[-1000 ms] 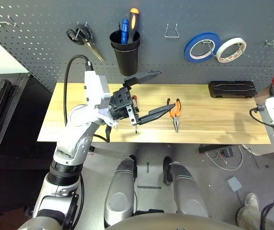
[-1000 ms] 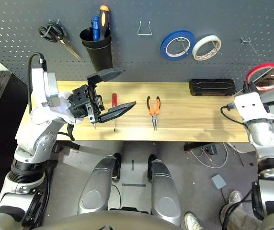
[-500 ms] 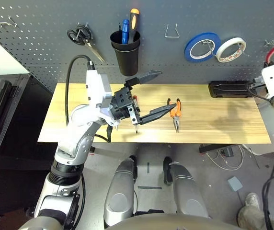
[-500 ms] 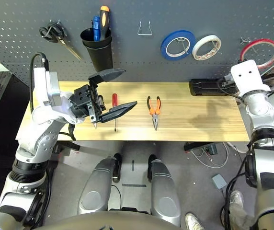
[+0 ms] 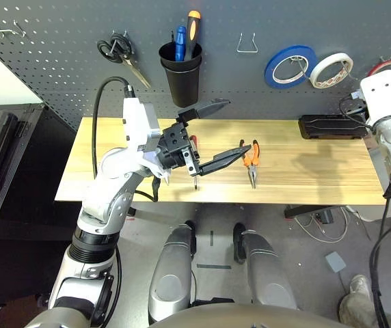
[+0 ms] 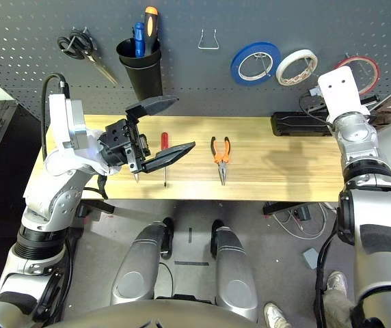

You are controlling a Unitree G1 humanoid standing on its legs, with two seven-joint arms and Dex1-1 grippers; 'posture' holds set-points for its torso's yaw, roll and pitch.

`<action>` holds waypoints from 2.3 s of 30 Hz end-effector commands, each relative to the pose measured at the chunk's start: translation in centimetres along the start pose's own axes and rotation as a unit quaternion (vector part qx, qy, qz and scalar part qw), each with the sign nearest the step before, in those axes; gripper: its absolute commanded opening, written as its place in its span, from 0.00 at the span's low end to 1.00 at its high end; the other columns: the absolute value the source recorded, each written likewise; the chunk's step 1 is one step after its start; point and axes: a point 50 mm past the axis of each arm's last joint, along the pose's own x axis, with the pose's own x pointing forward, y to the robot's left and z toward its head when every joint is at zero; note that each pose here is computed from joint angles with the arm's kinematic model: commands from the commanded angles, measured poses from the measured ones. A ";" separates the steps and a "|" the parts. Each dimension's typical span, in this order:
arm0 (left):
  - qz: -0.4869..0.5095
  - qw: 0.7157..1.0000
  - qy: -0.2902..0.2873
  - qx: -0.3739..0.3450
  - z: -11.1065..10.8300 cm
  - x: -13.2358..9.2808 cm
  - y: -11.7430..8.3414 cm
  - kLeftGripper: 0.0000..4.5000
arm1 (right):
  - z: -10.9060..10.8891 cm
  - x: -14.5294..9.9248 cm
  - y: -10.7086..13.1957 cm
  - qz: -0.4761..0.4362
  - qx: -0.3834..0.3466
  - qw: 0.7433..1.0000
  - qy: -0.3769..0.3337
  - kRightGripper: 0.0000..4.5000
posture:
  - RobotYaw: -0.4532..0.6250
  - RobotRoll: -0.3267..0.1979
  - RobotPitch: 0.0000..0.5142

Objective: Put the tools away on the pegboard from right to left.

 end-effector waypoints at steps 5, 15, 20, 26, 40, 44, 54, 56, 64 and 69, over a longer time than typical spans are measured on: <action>-0.006 1.000 0.010 0.002 0.0 0.0 -0.5 1.00 | -0.3 -0.8 -0.1 -0.030 0.006 0.998 -0.048 0.80 | 0.68 0.62 0.50; 0.001 1.000 0.031 -0.002 -0.6 -0.6 -0.5 1.00 | -1.9 -4.0 2.0 0.005 0.002 0.988 -0.152 0.99 | 0.67 0.62 0.51; -0.003 0.996 0.084 -0.002 -1.9 -1.5 -0.4 1.00 | -3.6 -5.3 4.4 0.053 0.063 0.990 -0.118 0.99 | 0.66 0.62 0.51; 0.001 0.991 0.135 -0.004 -3.0 -2.4 -0.2 1.00 | -4.7 -6.6 7.6 0.146 0.133 0.979 -0.041 0.99 | 0.66 0.62 0.52; -0.006 0.947 0.321 -0.001 -6.4 -5.4 -0.8 1.00 | -1.9 -8.0 14.5 0.263 0.265 0.908 0.190 0.99 | 0.67 0.62 0.54; -0.005 0.938 0.347 0.004 -6.7 -5.9 -0.6 1.00 | -1.1 -8.1 16.6 0.287 0.281 0.882 0.247 0.99 | 0.68 0.62 0.55; -0.001 0.928 0.372 0.009 -6.8 -6.3 -0.4 1.00 | 0.3 -7.2 20.1 0.293 0.280 0.853 0.329 0.99 | 0.70 0.62 0.58; 0.000 0.926 0.378 0.011 -6.9 -6.4 -0.3 1.00 | 0.5 -6.9 20.4 0.289 0.276 0.852 0.338 0.99 | 0.71 0.62 0.58; -0.003 0.915 0.403 0.023 -7.2 -6.9 0.0 1.00 | 0.5 -6.1 21.4 0.278 0.257 0.853 0.360 0.99 | 0.72 0.62 0.61; -0.002 0.913 0.407 0.026 -7.4 -6.8 0.2 1.00 | 0.2 -6.0 21.8 0.271 0.251 0.854 0.366 0.99 | 0.73 0.62 0.61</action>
